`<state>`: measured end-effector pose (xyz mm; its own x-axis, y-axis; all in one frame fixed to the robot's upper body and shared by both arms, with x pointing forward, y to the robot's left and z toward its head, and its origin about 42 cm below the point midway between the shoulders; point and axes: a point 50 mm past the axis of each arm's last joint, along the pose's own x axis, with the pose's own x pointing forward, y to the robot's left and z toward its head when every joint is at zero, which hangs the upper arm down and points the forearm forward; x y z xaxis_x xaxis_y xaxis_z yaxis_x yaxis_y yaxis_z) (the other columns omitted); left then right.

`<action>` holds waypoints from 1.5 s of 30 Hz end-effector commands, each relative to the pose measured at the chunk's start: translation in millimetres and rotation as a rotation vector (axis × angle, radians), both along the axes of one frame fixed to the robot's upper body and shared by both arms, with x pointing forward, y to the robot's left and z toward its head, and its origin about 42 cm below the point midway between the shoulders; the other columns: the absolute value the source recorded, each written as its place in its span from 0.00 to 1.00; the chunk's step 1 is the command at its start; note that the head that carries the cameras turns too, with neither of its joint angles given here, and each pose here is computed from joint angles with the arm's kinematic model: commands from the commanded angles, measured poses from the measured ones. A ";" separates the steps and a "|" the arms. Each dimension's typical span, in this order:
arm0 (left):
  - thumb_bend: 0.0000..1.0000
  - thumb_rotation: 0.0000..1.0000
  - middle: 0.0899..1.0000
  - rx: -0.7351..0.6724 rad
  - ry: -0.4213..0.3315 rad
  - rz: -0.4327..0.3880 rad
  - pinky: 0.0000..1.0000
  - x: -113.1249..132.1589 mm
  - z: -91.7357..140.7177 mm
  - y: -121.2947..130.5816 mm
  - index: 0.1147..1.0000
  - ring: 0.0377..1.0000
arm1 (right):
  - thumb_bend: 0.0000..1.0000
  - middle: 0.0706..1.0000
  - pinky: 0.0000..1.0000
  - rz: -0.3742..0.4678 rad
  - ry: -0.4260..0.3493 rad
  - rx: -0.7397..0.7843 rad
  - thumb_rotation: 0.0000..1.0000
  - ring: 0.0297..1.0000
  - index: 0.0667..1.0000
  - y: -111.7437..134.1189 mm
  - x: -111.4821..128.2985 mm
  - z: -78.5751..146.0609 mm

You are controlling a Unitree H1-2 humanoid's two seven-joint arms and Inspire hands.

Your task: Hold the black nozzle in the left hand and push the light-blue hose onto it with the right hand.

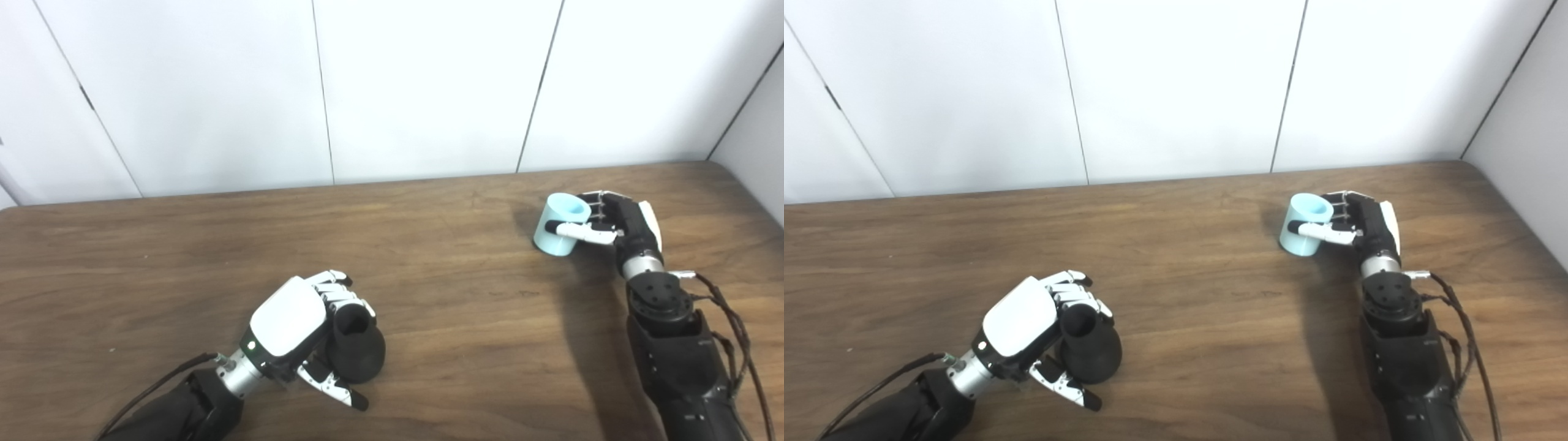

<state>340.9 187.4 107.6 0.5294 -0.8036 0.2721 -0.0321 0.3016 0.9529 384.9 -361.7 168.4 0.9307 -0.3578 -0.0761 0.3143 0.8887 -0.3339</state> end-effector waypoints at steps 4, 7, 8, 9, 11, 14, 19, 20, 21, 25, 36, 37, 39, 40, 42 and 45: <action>0.50 0.00 0.41 -0.069 0.373 -0.057 0.71 -112.5 -101.2 -40.9 0.42 0.46 | 0.52 0.46 0.34 0.117 -0.183 -0.082 0.00 0.42 0.45 14.8 -6.0 69.0; 0.50 0.00 0.42 -0.075 0.371 -0.055 0.71 -112.9 -102.2 -45.5 0.42 0.46 | 0.52 0.45 0.33 0.171 -0.223 -0.113 0.00 0.41 0.46 23.5 -14.3 85.3; 0.50 0.00 0.42 -0.081 0.376 -0.050 0.71 -112.8 -102.7 -46.9 0.42 0.46 | 0.52 0.45 0.33 0.193 -0.248 -0.109 0.00 0.41 0.46 29.1 -17.8 93.1; 0.51 0.00 0.42 -0.090 0.386 -0.041 0.71 -112.7 -103.4 -48.0 0.41 0.46 | 0.52 0.45 0.32 0.211 -0.269 -0.100 0.00 0.41 0.46 34.4 -20.9 100.5; 0.51 0.00 0.43 -0.101 0.411 -0.019 0.70 -112.0 -105.1 -49.3 0.41 0.44 | 0.52 0.45 0.32 0.239 -0.300 -0.086 0.00 0.40 0.46 44.0 -25.5 112.4; 0.50 0.00 0.44 -0.104 0.439 0.006 0.71 -110.6 -107.7 -50.3 0.44 0.41 | 0.52 0.44 0.32 0.279 -0.344 -0.100 0.00 0.41 0.46 56.9 -31.8 127.7; 0.50 0.00 0.43 -0.103 0.446 0.015 0.73 -110.2 -108.7 -52.7 0.46 0.40 | 0.52 0.42 0.31 0.362 -0.422 -0.122 0.00 0.39 0.48 76.8 -43.4 147.1; 0.50 0.00 0.43 -0.108 0.453 0.021 0.73 -110.3 -109.0 -53.3 0.46 0.40 | 0.52 0.42 0.31 0.375 -0.439 -0.126 0.00 0.39 0.48 81.6 -46.1 150.1; 0.50 0.00 0.43 -0.114 0.460 0.027 0.73 -110.4 -109.3 -53.8 0.46 0.40 | 0.52 0.42 0.31 0.386 -0.452 -0.127 0.00 0.39 0.48 85.7 -48.5 152.4; 0.50 0.00 0.44 -0.116 0.468 0.032 0.73 -111.0 -109.5 -55.1 0.46 0.40 | 0.52 0.43 0.32 0.407 -0.481 -0.113 0.00 0.40 0.48 94.1 -53.8 156.4; 0.50 0.00 0.44 -0.132 0.514 0.059 0.73 -111.1 -113.2 -60.9 0.44 0.42 | 0.52 0.44 0.32 0.472 -0.579 -0.048 0.00 0.41 0.47 114.2 -66.6 162.1; 0.50 0.00 0.44 -0.131 0.515 0.060 0.73 -110.9 -113.7 -61.4 0.43 0.42 | 0.52 0.44 0.33 0.478 -0.585 -0.044 0.00 0.41 0.46 115.4 -67.4 161.0; 0.50 0.00 0.44 -0.129 0.514 0.062 0.73 -110.9 -115.1 -62.5 0.43 0.42 | 0.52 0.44 0.33 0.492 -0.597 -0.039 0.00 0.41 0.46 118.4 -68.9 157.6; 0.50 0.00 0.43 -0.128 0.513 0.063 0.73 -110.9 -115.6 -63.0 0.43 0.43 | 0.52 0.44 0.34 0.497 -0.602 -0.037 0.00 0.41 0.46 120.4 -69.6 155.6; 0.50 0.00 0.43 -0.125 0.512 0.062 0.73 -111.0 -116.2 -64.5 0.43 0.43 | 0.52 0.44 0.34 0.511 -0.621 -0.032 0.00 0.41 0.47 123.9 -70.2 151.5; 0.50 0.00 0.43 -0.125 0.515 0.060 0.73 -111.2 -116.4 -66.5 0.43 0.43 | 0.52 0.43 0.34 0.539 -0.639 -0.006 0.00 0.40 0.48 132.7 -72.7 148.2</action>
